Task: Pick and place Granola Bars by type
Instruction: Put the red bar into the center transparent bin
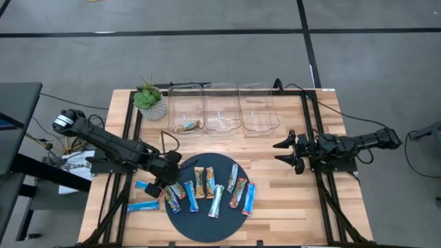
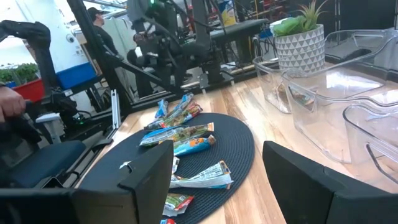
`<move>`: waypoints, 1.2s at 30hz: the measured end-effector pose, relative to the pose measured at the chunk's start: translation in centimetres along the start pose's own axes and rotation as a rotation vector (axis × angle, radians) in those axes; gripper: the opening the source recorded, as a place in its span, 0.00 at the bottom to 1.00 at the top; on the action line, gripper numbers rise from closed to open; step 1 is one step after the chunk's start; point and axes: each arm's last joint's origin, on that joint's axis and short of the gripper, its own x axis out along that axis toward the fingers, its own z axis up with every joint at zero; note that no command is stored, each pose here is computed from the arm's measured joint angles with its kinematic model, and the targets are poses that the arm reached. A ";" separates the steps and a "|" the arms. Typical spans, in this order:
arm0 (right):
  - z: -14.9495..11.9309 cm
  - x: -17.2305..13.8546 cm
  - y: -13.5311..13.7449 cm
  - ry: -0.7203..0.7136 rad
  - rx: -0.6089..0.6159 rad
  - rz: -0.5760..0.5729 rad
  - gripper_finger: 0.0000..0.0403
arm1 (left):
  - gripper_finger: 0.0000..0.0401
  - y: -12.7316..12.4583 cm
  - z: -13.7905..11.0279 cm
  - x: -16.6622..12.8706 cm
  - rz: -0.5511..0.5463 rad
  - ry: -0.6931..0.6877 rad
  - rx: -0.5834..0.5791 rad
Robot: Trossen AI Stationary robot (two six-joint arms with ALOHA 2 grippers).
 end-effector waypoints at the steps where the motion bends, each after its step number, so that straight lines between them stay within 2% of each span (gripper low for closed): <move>1: 0.0 0.0 0.0 0.000 0.000 0.000 0.60 | 0.37 0.0 0.0 0.3 -0.002 0.019 -0.001; 12: 0.0 0.0 0.0 0.000 0.000 0.000 0.60 | 0.37 0.4 0.0 5.9 -0.017 0.247 0.023; 18: 0.0 0.0 0.0 -0.001 0.000 0.000 0.60 | 0.37 0.5 0.0 8.1 -0.021 0.285 0.021; 29: 0.0 0.0 0.0 0.000 0.000 0.000 0.60 | 0.36 0.5 0.2 8.5 -0.045 0.271 -0.003; 36: 0.0 0.0 0.0 0.000 0.000 0.000 0.60 | 0.21 0.3 0.2 8.4 -0.107 0.266 -0.014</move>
